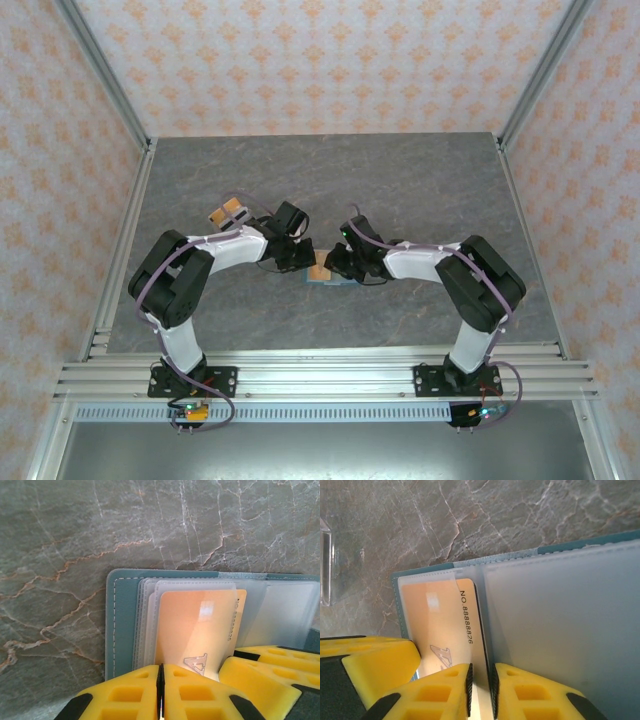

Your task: Take the credit cards out of the card holder

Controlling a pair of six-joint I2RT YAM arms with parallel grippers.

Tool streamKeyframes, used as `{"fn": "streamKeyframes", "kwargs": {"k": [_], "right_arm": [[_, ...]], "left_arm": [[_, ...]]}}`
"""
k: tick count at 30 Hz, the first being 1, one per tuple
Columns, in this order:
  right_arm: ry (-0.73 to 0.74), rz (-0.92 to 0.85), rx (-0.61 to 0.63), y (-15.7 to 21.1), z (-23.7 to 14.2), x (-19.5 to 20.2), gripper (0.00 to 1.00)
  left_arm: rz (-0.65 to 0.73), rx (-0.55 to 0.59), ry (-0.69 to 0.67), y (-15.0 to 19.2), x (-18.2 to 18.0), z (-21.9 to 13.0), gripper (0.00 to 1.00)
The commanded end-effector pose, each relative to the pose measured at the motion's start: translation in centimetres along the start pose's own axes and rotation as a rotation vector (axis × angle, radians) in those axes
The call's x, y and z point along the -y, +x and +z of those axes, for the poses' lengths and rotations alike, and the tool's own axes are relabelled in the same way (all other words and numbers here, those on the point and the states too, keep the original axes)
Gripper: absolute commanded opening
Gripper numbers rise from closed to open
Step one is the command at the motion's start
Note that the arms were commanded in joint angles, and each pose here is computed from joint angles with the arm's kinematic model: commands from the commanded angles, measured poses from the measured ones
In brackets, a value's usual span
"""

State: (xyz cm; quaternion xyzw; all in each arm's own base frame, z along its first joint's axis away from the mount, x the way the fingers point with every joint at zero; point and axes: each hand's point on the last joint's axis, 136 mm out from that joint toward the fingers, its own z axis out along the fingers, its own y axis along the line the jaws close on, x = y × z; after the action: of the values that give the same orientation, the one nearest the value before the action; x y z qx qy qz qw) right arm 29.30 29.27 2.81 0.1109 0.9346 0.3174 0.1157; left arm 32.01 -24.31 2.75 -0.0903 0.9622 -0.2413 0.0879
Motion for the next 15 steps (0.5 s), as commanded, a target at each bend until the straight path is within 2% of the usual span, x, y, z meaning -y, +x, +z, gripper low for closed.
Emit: {"fn": "streamKeyframes", "kwargs": {"k": [1, 8, 15], "right_arm": [[-0.060, -0.038, -0.033, 0.9, 0.4, -0.7, 0.19], [-0.049, -0.039, 0.008, 0.2, -0.7, -0.4, 0.10], [-0.037, -0.036, 0.045, -0.2, -1.6, 0.3, 0.08]], "left_arm": [[-0.040, -0.081, -0.072, 2.1, -2.2, 1.8, 0.11], [-0.010, -0.070, -0.033, 1.5, -0.6, 0.6, 0.13], [0.042, -0.024, -0.014, 0.0, 1.2, -1.7, 0.21]]}}
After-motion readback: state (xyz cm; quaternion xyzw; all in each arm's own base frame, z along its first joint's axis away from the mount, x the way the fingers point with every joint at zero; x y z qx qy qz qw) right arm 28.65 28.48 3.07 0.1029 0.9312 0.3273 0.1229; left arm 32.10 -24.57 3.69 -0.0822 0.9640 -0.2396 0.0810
